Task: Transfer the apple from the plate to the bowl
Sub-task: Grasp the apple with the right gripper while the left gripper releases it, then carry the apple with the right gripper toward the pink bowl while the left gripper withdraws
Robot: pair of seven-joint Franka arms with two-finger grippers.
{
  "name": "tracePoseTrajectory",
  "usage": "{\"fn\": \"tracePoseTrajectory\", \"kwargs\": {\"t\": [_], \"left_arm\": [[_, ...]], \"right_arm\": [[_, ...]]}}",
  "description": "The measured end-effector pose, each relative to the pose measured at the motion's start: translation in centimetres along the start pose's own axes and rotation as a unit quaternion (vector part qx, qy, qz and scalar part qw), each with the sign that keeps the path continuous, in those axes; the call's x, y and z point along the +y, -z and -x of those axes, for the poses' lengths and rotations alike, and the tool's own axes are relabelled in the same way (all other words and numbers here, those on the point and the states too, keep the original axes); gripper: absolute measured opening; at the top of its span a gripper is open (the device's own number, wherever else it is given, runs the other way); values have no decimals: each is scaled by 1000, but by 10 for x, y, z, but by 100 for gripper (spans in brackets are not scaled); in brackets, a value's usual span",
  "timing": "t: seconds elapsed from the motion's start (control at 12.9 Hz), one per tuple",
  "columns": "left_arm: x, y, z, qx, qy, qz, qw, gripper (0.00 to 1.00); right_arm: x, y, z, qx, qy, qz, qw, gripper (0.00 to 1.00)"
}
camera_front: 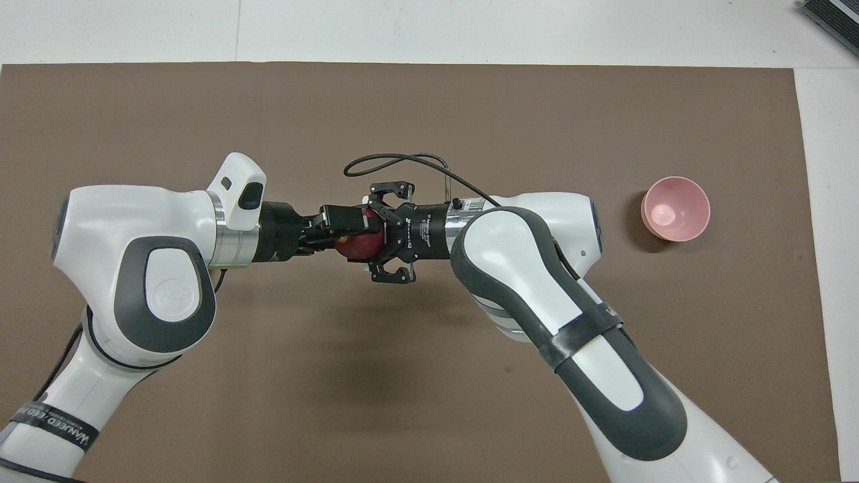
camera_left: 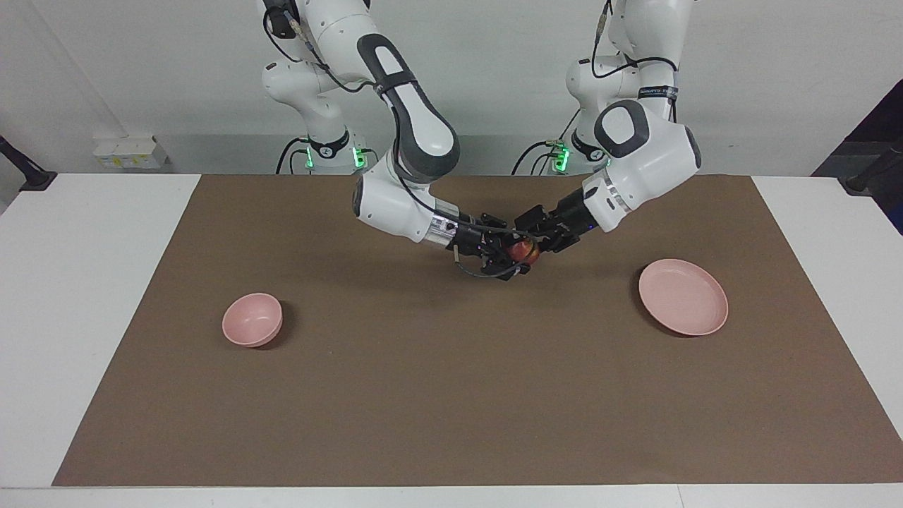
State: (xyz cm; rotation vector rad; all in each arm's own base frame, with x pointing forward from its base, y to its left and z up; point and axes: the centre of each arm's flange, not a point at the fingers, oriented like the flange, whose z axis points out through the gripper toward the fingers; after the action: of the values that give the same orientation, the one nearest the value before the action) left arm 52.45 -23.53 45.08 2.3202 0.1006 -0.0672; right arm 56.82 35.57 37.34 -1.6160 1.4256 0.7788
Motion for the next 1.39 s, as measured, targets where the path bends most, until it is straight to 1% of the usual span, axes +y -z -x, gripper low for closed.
{"fn": "tracePoseTrajectory", "kwargs": {"t": [0.08, 0.15, 0.23, 0.39, 0.54, 0.7, 0.85, 0.93, 1.01, 1.08, 1.16, 1.24, 1.39], "left_arm": [[-3, 9, 1, -9, -4, -8, 1000, 100], [-8, 24, 0, -17, -10, -22, 1000, 100], [-14, 39, -1, -19, -16, -39, 999, 100], [-28, 72, -3, -15, -29, -85, 996, 100], [-40, 103, -4, -7, -53, -156, 986, 100], [-45, 132, -9, 1, -80, -230, 970, 100], [-47, 160, -17, 17, -108, -295, 949, 100], [-45, 176, -21, 28, -122, -316, 941, 100], [-43, 193, -25, 40, -132, -325, 936, 100], [-38, 214, -28, 54, -140, -332, 931, 100], [-32, 234, -29, 61, -148, -343, 925, 100], [-20, 253, -27, 61, -155, -359, 918, 100], [7, 284, -18, 43, -170, -377, 909, 100]], "right_arm": [[-2, 3, -3, 7, 7, 1, 1000, 74], [-5, 8, -8, 19, 18, 2, 1000, 74], [-10, 15, -12, 33, 30, 4, 999, 74], [-25, 38, -23, 66, 56, 2, 996, 74], [-44, 66, -27, 103, 94, 1, 990, 74], [-59, 88, -27, 156, 149, 15, 976, 74], [-68, 104, -31, 224, 210, 45, 951, 74], [-72, 112, -36, 257, 237, 61, 935, 74], [-74, 119, -41, 283, 266, 77, 918, 74], [-77, 127, -49, 305, 307, 99, 896, 74], [-81, 137, -60, 319, 343, 119, 875, 74], [-85, 150, -73, 329, 373, 135, 857, 74], [-93, 183, -102, 339, 424, 168, 823, 74]]}}
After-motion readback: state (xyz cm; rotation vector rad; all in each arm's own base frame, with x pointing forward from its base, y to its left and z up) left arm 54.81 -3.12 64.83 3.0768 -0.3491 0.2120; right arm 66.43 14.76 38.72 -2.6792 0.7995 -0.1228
